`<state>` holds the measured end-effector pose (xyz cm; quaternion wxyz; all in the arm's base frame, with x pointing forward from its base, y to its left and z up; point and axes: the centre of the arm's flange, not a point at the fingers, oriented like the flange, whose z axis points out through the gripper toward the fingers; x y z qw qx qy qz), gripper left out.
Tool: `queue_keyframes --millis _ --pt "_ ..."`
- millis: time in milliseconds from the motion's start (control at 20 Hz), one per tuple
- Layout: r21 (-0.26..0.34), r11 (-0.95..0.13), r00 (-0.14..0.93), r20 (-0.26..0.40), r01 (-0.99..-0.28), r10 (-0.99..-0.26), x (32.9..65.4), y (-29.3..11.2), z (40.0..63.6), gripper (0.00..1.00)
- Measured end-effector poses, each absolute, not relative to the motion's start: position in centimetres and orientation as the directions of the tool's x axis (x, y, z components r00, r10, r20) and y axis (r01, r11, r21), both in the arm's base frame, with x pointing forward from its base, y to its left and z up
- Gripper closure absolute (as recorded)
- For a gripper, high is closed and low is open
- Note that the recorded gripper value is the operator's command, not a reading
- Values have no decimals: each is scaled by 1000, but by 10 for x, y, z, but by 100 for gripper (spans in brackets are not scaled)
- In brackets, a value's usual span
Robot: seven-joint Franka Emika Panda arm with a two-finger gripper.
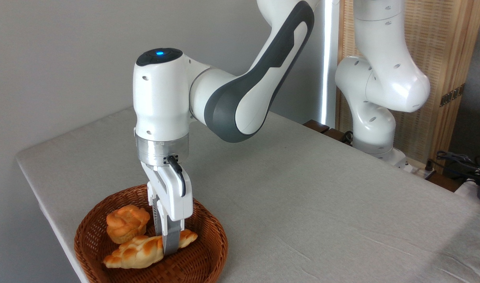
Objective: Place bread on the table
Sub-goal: 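Lower the gripper into the basket around the braided bread roll, then lift the braided roll out of the basket and carry it beside the basket, then lower the roll onto the table and open the gripper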
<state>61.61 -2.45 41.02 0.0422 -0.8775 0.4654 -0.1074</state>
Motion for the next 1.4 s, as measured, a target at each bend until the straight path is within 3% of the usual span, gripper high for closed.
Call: queue_keyframes --millis 250,550,700,800,1050,1200,1400 --pt "-166 -602 569 206 -781 -796 618 -22 422 93" --pt "-259 -613 552 274 -746 -788 625 -11 485 94" --pt "-262 -633 570 280 -728 -772 616 6 508 94" --pt "-208 -646 600 247 -734 -761 601 19 520 94" --pt "-9 -693 688 115 -720 -716 538 61 539 94" --pt "66 -722 725 108 -688 -681 500 69 529 94" --pt "152 -757 770 66 -636 -634 468 70 489 89"
